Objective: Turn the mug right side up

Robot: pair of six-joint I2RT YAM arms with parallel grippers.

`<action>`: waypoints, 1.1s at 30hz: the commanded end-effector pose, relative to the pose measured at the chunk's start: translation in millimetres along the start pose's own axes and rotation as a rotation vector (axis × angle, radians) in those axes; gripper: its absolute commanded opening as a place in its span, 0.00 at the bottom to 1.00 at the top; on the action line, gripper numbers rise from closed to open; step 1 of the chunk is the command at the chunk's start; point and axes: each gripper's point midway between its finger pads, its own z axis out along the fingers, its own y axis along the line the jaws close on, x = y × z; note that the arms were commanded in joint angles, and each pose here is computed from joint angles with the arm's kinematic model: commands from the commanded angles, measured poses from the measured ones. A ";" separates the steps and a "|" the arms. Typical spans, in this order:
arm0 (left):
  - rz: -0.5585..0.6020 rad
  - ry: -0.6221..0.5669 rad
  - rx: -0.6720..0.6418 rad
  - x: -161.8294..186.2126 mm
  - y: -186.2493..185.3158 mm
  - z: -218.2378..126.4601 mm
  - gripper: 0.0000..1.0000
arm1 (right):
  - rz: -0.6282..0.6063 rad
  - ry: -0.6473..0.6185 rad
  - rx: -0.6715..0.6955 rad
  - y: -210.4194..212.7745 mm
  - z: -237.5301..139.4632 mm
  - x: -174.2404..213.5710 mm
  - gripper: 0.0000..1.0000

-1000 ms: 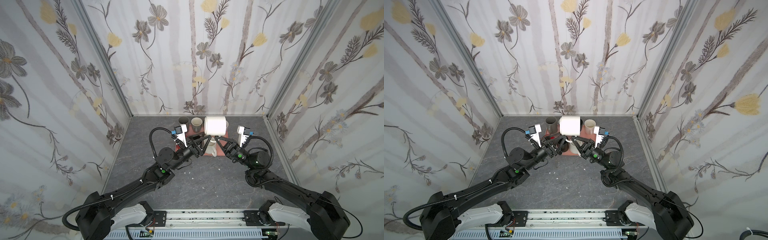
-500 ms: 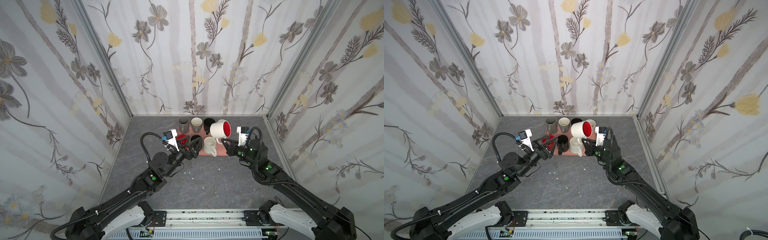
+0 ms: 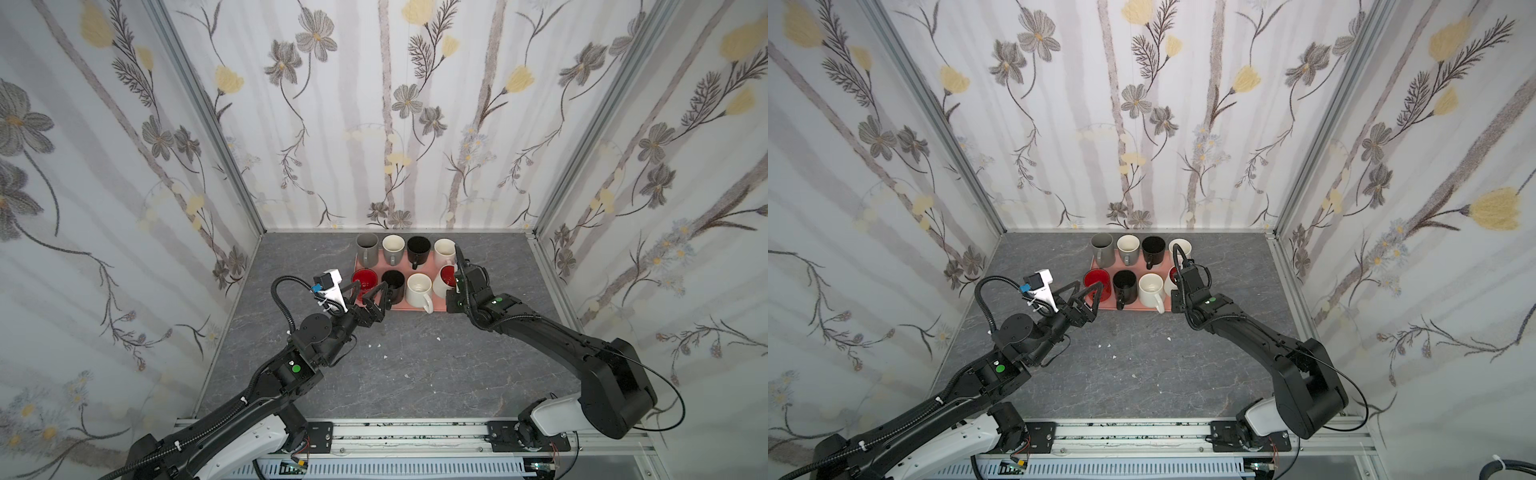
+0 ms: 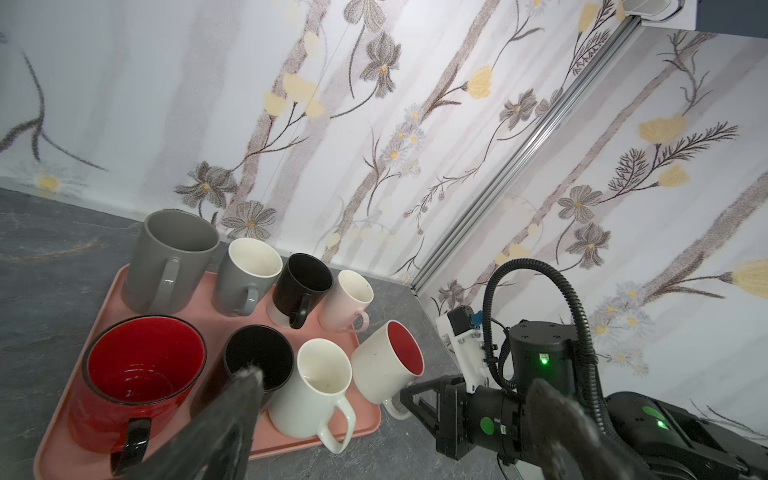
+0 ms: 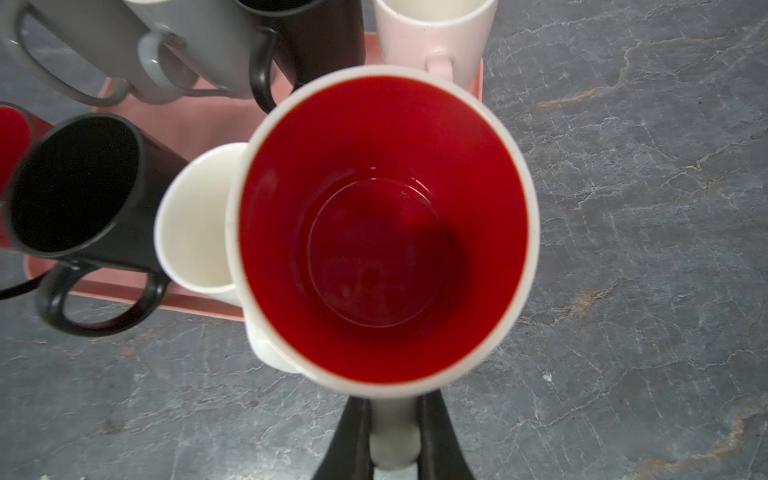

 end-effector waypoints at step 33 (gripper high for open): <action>0.022 -0.011 -0.054 -3.2 8.2 1.8 1.00 | 0.043 -0.044 0.056 -13.4 9.1 -2.0 0.70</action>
